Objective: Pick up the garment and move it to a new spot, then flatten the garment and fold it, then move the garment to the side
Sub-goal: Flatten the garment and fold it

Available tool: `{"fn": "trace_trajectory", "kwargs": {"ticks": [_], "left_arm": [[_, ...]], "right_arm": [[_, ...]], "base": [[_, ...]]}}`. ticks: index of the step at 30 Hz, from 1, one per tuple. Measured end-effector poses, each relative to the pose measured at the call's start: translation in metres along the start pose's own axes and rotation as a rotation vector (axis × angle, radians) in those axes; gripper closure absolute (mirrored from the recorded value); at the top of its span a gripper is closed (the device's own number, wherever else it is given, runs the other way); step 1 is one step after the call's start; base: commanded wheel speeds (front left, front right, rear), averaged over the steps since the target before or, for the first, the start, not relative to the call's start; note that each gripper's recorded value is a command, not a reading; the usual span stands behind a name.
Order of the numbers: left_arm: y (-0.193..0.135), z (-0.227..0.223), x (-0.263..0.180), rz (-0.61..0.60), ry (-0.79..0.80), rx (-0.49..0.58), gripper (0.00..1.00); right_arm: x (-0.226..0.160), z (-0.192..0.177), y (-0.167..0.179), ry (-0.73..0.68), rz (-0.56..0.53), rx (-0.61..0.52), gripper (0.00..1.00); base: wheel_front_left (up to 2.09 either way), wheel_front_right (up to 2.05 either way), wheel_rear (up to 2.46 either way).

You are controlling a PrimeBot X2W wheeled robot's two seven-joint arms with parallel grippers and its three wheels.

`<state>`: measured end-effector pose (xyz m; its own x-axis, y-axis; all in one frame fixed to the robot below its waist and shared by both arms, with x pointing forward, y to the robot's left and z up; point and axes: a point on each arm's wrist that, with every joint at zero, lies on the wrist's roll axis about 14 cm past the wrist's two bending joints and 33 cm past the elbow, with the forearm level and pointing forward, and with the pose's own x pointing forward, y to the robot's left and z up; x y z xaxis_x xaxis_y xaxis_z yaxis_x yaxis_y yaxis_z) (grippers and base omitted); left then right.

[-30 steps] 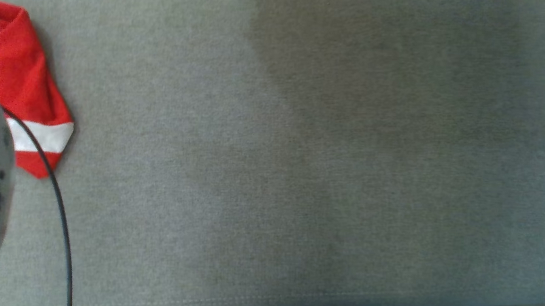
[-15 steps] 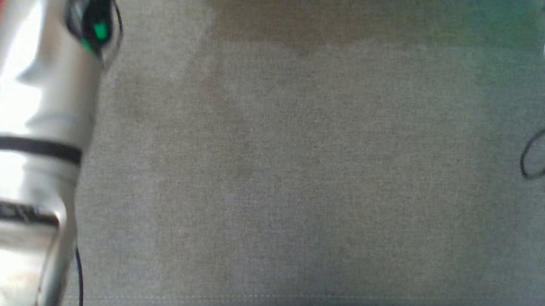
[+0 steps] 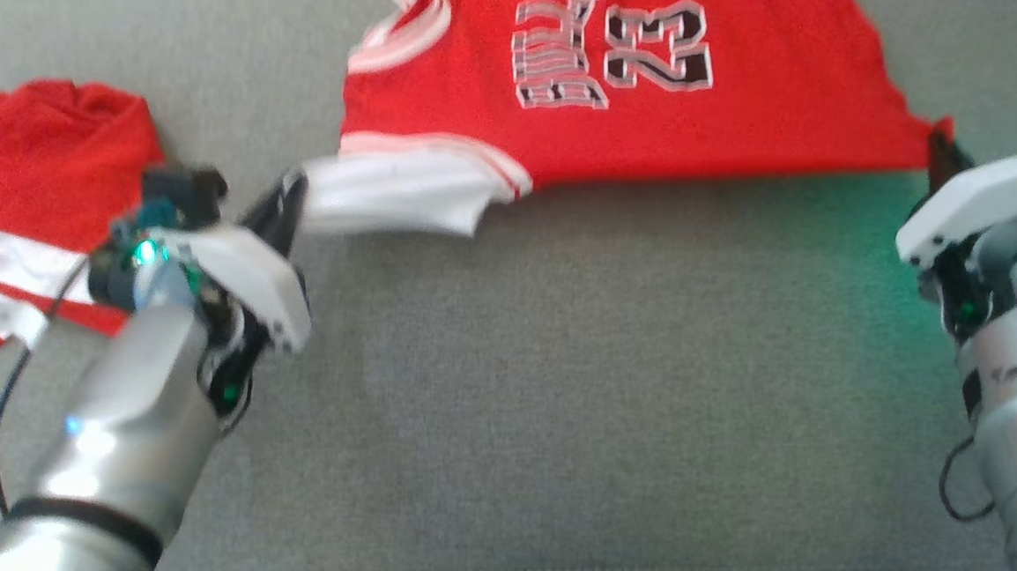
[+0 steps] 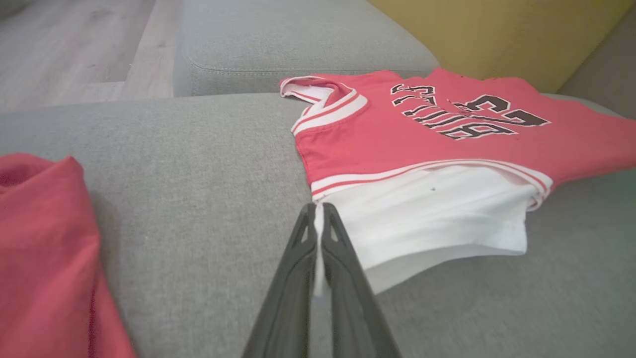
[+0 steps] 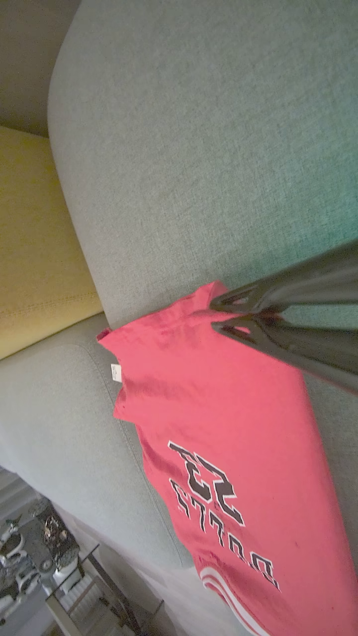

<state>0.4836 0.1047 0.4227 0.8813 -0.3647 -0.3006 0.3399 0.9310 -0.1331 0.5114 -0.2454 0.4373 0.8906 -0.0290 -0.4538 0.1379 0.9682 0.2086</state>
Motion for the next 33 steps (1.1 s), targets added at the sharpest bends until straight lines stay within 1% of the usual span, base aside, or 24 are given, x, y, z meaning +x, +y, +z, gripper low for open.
{"fn": "trace_trajectory", "kwargs": {"ticks": [3, 10, 17, 26, 29, 33], "left_arm": [[-0.006, -0.004, -0.012, -0.024, 0.017, 0.018, 1.00], [-0.019, -0.012, -0.048, -0.074, 0.053, 0.018, 1.00], [-0.028, -0.021, -0.077, -0.117, 0.095, 0.049, 1.00], [-0.047, -0.038, -0.108, -0.200, 0.181, 0.027, 1.00], [-0.056, -0.038, -0.118, -0.235, 0.205, -0.012, 1.00], [-0.066, -0.042, -0.133, -0.286, 0.253, -0.028, 1.00]], "right_arm": [[-0.011, 0.000, -0.003, 0.004, 0.001, -0.002, 1.00], [-0.042, -0.014, -0.017, 0.067, 0.005, -0.075, 1.00], [-0.067, -0.030, -0.032, 0.156, 0.005, -0.154, 1.00], [-0.100, -0.051, -0.045, 0.302, 0.040, -0.260, 1.00], [-0.112, -0.059, -0.049, 0.366, 0.055, -0.291, 1.00], [-0.128, -0.068, -0.051, 0.448, 0.084, -0.317, 1.00]], "base": [[0.00, 0.00, 0.00], [0.00, 0.00, 0.00], [0.00, 0.00, 0.00], [0.00, 0.00, 0.00], [0.00, 0.00, 0.00], [0.00, 0.00, 0.00]]}}
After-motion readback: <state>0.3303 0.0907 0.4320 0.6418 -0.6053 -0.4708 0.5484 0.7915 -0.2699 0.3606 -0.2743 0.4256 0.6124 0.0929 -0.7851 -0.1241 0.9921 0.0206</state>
